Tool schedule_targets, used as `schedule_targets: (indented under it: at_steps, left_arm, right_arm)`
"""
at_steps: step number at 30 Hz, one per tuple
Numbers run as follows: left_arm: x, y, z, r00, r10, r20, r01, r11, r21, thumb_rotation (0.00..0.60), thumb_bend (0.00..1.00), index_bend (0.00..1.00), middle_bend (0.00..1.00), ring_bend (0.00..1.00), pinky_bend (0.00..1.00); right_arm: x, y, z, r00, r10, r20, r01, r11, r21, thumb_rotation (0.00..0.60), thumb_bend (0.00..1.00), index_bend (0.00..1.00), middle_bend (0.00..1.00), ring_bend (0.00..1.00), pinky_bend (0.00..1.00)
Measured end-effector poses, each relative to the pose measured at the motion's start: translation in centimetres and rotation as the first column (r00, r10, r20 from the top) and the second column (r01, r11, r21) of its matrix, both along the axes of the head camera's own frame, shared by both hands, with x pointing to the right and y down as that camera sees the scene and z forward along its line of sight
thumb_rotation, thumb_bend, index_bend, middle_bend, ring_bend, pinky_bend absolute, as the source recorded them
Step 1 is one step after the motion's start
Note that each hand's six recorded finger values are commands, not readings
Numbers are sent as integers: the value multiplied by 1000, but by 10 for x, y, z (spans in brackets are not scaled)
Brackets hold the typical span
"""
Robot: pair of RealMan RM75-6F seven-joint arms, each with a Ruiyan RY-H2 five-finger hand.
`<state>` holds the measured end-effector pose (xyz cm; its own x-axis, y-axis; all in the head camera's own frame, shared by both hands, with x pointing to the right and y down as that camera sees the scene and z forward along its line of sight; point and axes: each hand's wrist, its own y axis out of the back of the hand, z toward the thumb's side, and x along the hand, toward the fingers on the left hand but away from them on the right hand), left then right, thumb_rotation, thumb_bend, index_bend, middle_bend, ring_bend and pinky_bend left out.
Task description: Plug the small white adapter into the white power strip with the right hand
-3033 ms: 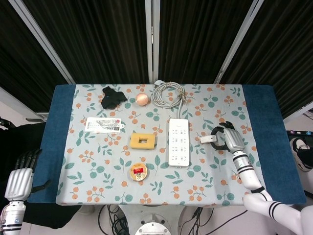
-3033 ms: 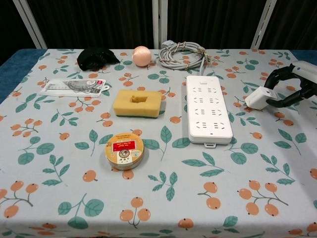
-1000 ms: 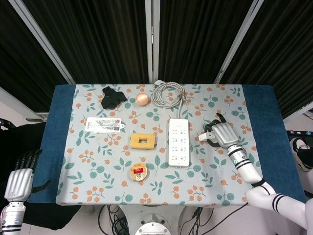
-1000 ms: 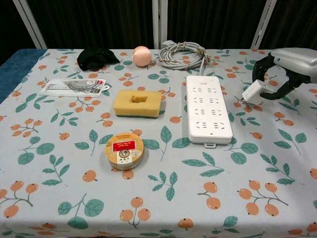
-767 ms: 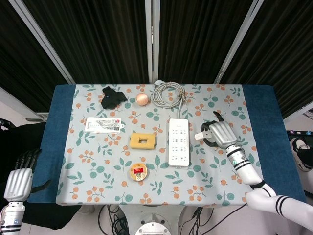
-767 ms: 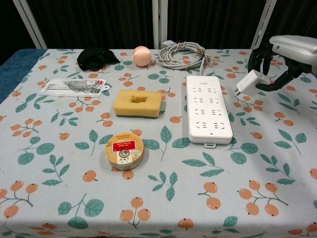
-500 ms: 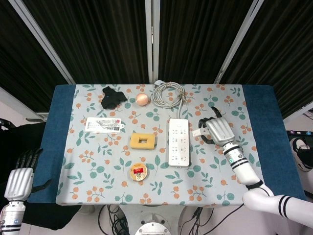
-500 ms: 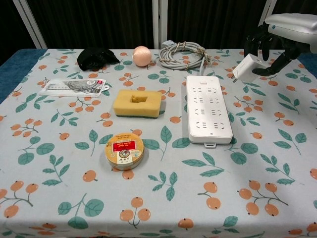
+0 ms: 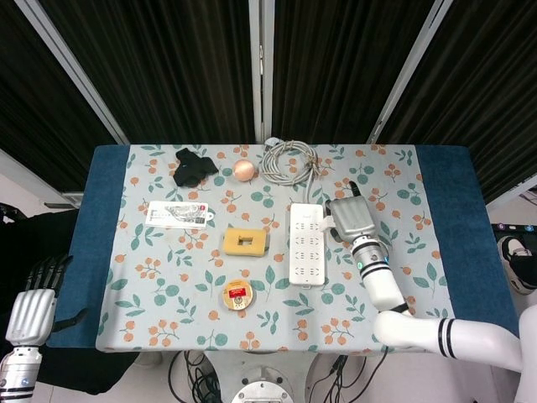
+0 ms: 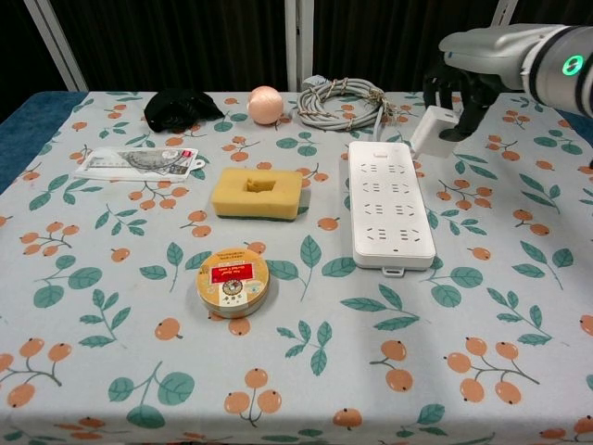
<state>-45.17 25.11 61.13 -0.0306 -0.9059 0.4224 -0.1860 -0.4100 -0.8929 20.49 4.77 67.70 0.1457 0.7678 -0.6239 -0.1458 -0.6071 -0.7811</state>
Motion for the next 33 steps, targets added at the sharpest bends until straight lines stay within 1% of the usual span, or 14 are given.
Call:
schedule_targets:
  at_steps: [7, 13, 23, 33]
  left_arm:
    - [-3, 3, 1, 1000, -7, -5, 7, 1000, 2, 600, 137, 62, 24, 0, 0]
    - [-5, 3, 1, 1000, -8, -10, 8, 1000, 4, 600, 137, 63, 24, 0, 0]
    - [-7, 5, 3, 1000, -15, -13, 15, 1000, 2, 600, 137, 62, 24, 0, 0]
    - [-9, 6, 5, 1000, -20, -15, 20, 1000, -1, 600, 137, 62, 24, 0, 0]
  right_arm:
    - [-20, -4, 10, 998, -12, -63, 11, 1000, -23, 600, 632, 812, 707, 489, 0]
    - [-37, -9, 18, 995, -20, -96, 17, 999, -31, 600, 632, 815, 707, 489, 0]
    - [-52, -13, 24, 992, -22, -124, 18, 999, -34, 600, 635, 817, 707, 489, 0]
    - [-58, -11, 30, 991, -23, -134, 17, 999, -45, 600, 635, 815, 707, 489, 0]
